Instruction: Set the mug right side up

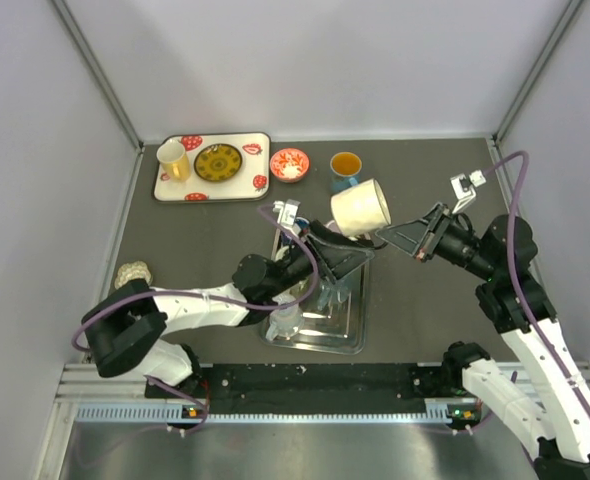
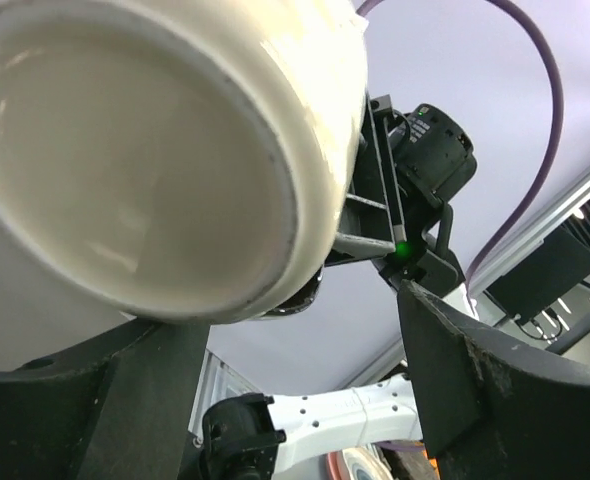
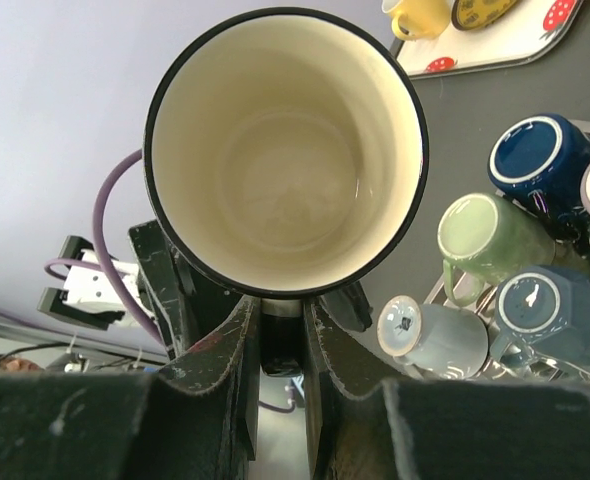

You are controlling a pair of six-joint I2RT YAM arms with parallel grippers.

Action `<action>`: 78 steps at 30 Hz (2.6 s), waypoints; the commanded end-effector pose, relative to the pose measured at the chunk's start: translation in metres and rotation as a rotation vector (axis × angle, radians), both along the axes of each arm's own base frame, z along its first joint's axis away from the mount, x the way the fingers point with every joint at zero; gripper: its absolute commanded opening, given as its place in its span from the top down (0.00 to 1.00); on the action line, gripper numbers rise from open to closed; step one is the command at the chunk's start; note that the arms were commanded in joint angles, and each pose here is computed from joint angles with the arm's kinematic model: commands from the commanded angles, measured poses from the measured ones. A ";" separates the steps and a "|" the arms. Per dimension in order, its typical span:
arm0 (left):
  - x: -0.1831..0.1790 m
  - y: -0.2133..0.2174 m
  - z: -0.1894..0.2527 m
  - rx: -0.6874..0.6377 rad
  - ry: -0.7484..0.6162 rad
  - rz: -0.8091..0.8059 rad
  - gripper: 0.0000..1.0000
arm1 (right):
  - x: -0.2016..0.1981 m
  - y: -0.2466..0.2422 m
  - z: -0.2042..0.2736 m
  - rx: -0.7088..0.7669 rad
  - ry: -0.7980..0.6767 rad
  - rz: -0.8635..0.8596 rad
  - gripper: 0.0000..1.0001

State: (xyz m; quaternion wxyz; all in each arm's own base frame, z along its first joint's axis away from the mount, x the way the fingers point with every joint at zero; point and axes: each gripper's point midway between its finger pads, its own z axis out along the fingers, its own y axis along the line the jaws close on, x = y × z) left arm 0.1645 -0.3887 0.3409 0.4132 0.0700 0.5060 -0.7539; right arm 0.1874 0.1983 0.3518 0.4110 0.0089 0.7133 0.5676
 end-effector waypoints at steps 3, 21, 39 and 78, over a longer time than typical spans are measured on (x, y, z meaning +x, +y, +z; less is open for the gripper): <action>-0.013 0.026 0.078 -0.293 -0.171 -0.021 0.23 | -0.016 0.002 0.035 0.050 -0.156 0.042 1.00; 0.007 0.051 0.110 -0.408 -0.178 0.026 0.54 | -0.024 0.006 0.006 0.013 -0.133 0.092 1.00; -0.005 0.058 0.134 -0.467 -0.192 -0.037 1.00 | -0.025 0.012 -0.015 -0.019 -0.113 0.136 1.00; -0.082 0.085 -0.099 0.856 -0.328 0.187 1.00 | 0.003 -0.071 -0.041 -0.469 -0.074 -0.319 0.48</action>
